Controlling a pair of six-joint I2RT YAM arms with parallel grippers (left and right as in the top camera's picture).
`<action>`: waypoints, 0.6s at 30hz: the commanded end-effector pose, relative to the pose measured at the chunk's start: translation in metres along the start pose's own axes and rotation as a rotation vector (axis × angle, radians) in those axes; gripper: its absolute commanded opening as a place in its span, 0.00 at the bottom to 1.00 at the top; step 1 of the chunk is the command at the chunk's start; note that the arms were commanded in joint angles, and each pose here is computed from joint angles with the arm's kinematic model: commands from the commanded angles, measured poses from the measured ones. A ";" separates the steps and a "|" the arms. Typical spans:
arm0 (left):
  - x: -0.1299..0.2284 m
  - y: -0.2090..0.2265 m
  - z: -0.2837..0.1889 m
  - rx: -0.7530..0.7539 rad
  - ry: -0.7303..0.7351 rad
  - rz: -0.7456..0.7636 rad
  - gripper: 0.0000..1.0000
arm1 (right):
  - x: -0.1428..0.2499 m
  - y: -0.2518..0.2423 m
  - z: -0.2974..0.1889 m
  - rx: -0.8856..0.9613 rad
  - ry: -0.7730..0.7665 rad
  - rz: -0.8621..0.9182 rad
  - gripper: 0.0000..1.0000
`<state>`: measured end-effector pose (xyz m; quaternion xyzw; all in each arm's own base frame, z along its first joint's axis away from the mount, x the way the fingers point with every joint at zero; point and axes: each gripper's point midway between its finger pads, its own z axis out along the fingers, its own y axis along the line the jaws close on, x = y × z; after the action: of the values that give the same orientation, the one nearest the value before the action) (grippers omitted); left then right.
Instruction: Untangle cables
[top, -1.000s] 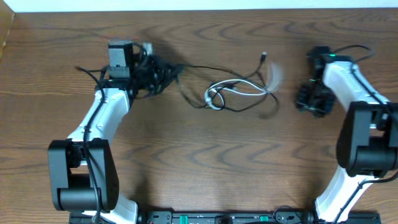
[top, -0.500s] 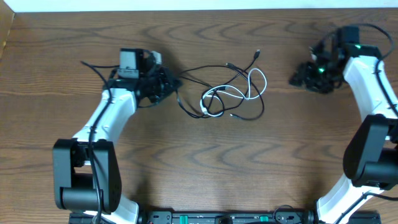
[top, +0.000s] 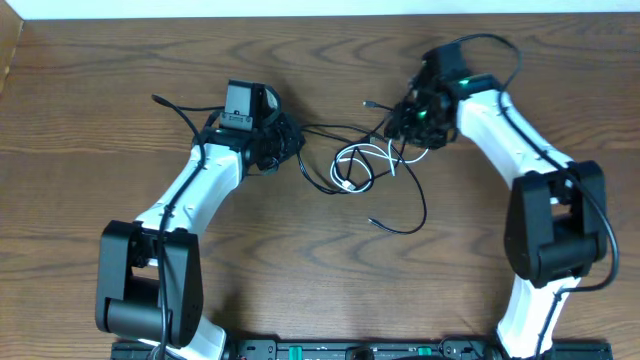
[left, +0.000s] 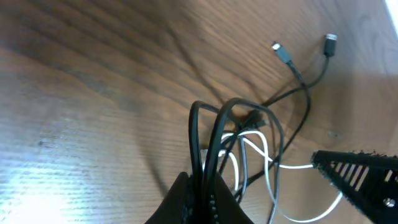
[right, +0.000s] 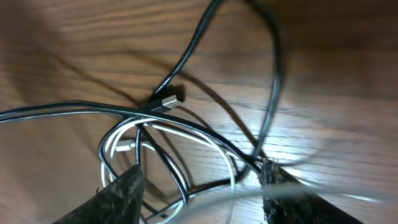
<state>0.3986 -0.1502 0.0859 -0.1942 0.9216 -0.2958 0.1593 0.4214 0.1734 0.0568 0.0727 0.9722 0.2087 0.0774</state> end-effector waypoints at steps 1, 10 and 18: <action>-0.002 0.008 0.004 -0.076 -0.036 -0.004 0.08 | 0.003 0.005 0.008 0.028 -0.002 0.019 0.57; 0.021 0.039 0.021 -0.186 0.059 -0.048 0.23 | 0.012 -0.001 -0.015 0.060 0.020 0.009 0.01; 0.030 0.047 0.020 -0.229 0.085 -0.057 0.80 | 0.012 0.043 -0.148 -0.093 -0.193 -0.102 0.01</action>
<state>0.3669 -0.1397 0.0388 -0.2237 0.9472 -0.2134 0.0848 0.3913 0.1551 0.1338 0.0685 0.9711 0.2023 0.1064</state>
